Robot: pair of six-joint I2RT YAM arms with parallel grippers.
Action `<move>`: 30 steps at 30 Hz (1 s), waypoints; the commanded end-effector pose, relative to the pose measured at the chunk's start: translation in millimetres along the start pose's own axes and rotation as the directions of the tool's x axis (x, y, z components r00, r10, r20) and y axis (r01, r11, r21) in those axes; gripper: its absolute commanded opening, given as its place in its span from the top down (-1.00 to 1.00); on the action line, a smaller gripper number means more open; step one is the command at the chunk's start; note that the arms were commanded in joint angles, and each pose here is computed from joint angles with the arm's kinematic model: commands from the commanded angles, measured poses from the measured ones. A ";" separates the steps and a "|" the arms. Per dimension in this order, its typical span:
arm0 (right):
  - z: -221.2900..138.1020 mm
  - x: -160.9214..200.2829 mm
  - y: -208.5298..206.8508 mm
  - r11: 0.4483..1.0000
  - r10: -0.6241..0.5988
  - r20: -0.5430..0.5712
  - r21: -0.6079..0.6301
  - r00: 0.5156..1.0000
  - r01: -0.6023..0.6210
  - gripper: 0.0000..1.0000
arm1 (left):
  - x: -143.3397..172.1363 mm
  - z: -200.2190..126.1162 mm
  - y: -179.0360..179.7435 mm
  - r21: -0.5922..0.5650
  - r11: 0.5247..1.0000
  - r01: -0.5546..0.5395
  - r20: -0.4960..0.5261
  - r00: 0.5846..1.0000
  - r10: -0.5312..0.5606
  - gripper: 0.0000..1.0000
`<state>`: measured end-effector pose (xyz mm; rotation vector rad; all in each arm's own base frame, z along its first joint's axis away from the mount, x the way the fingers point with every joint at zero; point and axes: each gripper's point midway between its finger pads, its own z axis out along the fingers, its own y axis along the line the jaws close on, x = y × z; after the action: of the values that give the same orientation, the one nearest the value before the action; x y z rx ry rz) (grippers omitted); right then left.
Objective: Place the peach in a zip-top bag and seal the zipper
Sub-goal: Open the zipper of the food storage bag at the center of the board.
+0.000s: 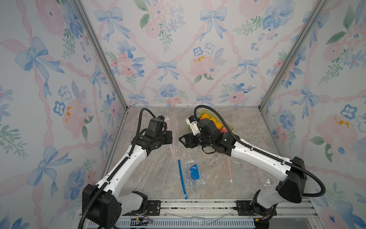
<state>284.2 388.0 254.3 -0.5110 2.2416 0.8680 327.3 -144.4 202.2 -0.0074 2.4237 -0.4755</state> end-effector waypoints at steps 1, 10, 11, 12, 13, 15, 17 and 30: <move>21.7 2.5 -5.2 0.994 0.105 0.000 -0.013 0.994 -0.105 -0.30 | 7.3 8.1 -2.6 0.017 1.000 -0.015 -0.048 0.999 0.015 1.00; 42.5 11.3 -15.0 0.994 0.095 -0.001 0.054 0.995 -0.095 -0.47 | 11.3 27.6 -25.1 0.087 0.996 -0.011 -0.069 0.997 0.017 1.00; 44.8 14.1 -16.6 0.993 0.094 -0.008 0.066 0.996 -0.093 -0.47 | 11.7 28.8 -27.1 0.093 0.996 -0.009 -0.072 0.997 0.016 1.00; 46.2 16.5 -19.6 0.992 0.094 -0.011 0.085 0.996 -0.092 -0.47 | 11.6 29.7 -28.4 0.095 0.995 -0.008 -0.073 0.997 0.015 1.00; 47.9 19.3 -21.9 0.991 0.094 -0.016 0.098 0.995 -0.092 -0.46 | 11.4 30.0 -28.6 0.096 0.995 -0.006 -0.074 0.997 0.013 1.00; 50.9 24.2 -27.5 0.987 0.102 -0.022 0.126 0.995 -0.098 -0.44 | 10.2 30.2 -29.6 0.096 0.995 -0.002 -0.070 0.998 0.009 1.00; 53.3 27.7 -32.6 0.984 0.104 -0.024 0.151 0.994 -0.099 -0.42 | 9.9 29.8 -31.2 0.101 0.995 0.001 -0.067 0.998 0.006 1.00; 57.5 41.0 -63.4 0.931 0.114 -0.025 0.352 0.993 -0.098 -0.38 | 16.7 27.7 -31.8 0.104 0.994 0.010 -0.074 0.997 -0.002 1.00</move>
<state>311.7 387.3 162.4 -0.3004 2.4153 0.5645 331.5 -182.7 180.5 0.0548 2.4738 -0.5865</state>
